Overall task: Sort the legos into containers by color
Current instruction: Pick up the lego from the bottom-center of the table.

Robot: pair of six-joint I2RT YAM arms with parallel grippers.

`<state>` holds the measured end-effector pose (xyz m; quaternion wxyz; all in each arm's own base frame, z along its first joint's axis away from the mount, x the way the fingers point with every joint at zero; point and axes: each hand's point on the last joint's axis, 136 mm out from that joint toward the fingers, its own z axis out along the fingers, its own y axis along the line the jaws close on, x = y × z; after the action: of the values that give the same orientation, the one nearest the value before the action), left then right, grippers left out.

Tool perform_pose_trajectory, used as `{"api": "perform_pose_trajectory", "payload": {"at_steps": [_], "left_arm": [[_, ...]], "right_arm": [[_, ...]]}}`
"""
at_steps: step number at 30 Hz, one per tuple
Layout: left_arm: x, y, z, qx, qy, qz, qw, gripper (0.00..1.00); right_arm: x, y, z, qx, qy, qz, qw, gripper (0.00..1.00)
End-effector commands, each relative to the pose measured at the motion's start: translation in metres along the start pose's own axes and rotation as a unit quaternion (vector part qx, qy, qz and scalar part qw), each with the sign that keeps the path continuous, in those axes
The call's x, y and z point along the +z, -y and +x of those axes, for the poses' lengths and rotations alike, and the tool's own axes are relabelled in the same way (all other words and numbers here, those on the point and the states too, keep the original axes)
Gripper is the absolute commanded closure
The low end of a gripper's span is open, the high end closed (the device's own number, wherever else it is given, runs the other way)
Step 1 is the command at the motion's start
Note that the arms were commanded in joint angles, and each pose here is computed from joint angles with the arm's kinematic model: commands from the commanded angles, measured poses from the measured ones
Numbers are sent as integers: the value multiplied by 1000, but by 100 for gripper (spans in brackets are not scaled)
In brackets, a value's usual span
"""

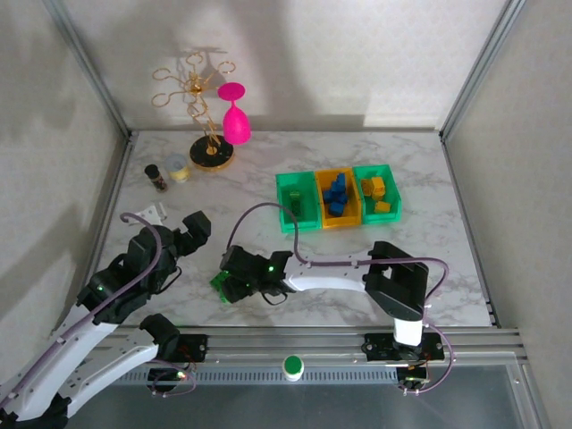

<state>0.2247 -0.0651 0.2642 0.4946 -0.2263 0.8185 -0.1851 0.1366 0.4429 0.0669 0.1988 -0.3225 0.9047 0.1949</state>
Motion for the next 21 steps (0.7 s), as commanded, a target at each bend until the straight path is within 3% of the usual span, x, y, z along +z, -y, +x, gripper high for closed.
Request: {"api": "perform_pose_trajectory", "payload": {"at_steps": [1, 15, 21], "left_arm": [[-9, -9, -7, -10, 12, -15, 1000, 0], [-16, -12, -12, -22, 21, -11, 999, 0], [-12, -10, -9, -21, 18, -8, 1000, 0]], "right_arm": [[8, -15, -4, 3, 11, -8, 1000, 28], [42, -28, -3, -16, 0, 10, 1000, 27], [46, -17, 7, -14, -15, 34, 999, 34]]}}
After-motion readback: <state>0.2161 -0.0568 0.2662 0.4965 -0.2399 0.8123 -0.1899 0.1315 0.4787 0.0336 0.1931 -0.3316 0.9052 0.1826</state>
